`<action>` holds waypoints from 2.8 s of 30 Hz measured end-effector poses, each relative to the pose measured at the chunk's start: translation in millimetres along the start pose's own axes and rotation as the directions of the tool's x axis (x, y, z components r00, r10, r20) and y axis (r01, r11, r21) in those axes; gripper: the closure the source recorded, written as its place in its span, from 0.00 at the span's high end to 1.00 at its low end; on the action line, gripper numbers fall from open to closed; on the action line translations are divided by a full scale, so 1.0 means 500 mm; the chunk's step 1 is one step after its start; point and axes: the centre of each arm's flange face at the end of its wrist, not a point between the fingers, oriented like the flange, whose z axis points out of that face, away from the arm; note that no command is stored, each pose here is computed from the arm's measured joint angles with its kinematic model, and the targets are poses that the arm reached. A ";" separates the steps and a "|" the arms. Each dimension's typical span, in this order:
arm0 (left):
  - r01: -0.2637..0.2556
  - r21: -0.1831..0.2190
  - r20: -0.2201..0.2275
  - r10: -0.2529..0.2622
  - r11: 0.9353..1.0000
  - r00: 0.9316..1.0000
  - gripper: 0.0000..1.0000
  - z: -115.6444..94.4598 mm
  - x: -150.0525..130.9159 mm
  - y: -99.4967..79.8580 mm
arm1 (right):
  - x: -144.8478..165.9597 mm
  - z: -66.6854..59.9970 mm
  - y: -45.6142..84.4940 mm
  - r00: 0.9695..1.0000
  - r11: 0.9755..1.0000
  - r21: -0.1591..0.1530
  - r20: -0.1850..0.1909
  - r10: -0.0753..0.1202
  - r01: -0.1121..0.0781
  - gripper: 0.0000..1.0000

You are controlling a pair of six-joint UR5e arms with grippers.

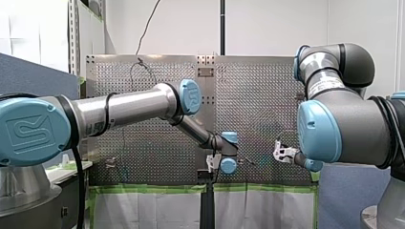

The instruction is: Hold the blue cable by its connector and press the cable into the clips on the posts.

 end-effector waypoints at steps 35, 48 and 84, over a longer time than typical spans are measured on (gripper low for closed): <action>-0.003 -0.006 -0.007 0.003 1.000 1.000 0.00 0.009 -0.002 0.014 | -0.002 0.010 0.008 1.000 1.000 0.001 -0.005 0.001 -0.001 0.00; -0.038 0.007 -0.056 0.038 0.999 0.998 1.00 -0.032 0.048 0.027 | -0.006 0.009 0.004 1.000 1.000 0.001 0.003 0.003 -0.003 0.00; -0.095 0.159 -0.107 0.113 0.983 0.988 0.00 -0.138 0.031 -0.005 | -0.055 -0.036 -0.038 0.989 0.998 -0.031 0.144 -0.043 0.048 0.00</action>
